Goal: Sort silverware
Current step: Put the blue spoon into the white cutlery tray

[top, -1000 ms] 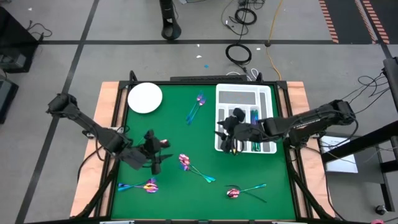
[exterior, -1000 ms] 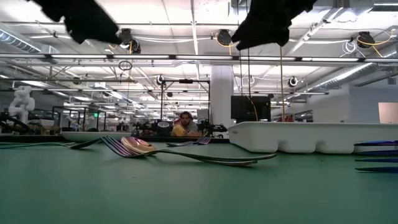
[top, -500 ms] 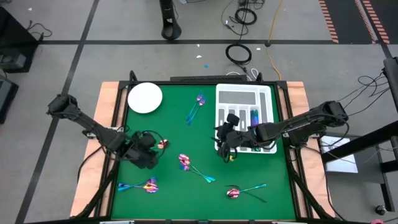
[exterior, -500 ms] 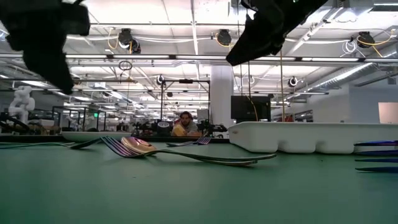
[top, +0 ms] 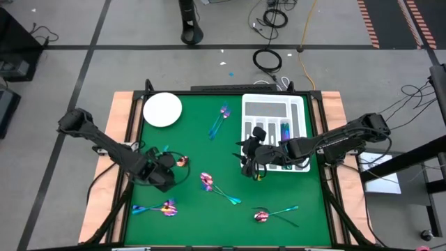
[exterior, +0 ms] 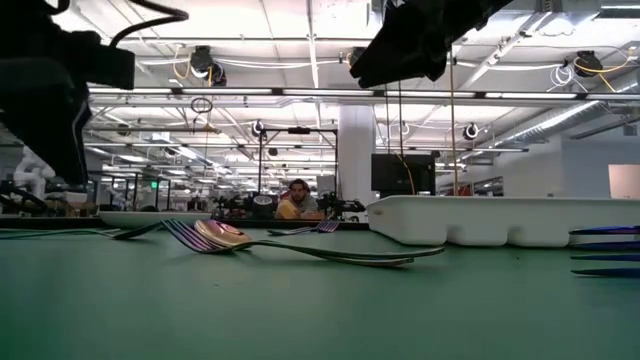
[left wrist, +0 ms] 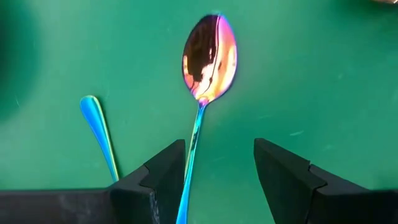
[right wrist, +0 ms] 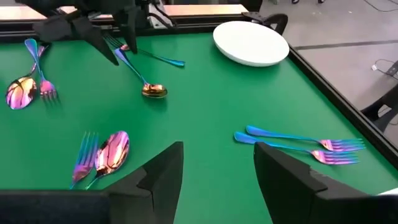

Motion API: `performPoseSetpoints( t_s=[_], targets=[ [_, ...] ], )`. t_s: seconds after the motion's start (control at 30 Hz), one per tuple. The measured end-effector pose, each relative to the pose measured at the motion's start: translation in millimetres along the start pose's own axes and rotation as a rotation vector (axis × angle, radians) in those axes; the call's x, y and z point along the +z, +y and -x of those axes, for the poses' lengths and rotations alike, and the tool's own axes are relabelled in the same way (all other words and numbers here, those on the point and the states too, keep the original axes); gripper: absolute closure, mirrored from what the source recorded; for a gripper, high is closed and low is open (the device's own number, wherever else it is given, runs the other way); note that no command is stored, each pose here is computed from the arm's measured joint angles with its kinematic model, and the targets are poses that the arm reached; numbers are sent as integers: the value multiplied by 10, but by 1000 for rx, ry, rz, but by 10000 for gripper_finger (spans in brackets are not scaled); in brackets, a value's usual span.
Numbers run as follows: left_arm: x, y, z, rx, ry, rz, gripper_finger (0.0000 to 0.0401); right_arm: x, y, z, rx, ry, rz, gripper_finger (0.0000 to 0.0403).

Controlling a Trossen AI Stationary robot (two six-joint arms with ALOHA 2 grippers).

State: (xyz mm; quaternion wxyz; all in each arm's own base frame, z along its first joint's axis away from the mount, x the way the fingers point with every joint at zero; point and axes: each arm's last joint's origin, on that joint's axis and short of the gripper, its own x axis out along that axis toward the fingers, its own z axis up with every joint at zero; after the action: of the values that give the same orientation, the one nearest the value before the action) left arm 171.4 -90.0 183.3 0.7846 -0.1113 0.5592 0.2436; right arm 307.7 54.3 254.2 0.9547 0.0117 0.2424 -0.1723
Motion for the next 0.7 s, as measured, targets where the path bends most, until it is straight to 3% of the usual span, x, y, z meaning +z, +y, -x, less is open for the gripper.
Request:
performPoseSetpoints(
  t_s=[0.17, 0.37, 0.53, 0.7],
  targets=[
    [-19, -51, -97, 34, 45, -22, 207, -17, 9, 24, 17, 20, 65, 218],
    [-12, -141, -178, 2, 64, -50, 207, -11, -6, 171, 176, 84, 86, 218],
    [35, -245, -194, -94, 28, -52, 207, -8, 27, 381, 319, 137, 40, 218],
    [130, -400, -162, -263, -63, -119, 207, -4, 186, 562, 404, 94, 101, 218]
  ],
)
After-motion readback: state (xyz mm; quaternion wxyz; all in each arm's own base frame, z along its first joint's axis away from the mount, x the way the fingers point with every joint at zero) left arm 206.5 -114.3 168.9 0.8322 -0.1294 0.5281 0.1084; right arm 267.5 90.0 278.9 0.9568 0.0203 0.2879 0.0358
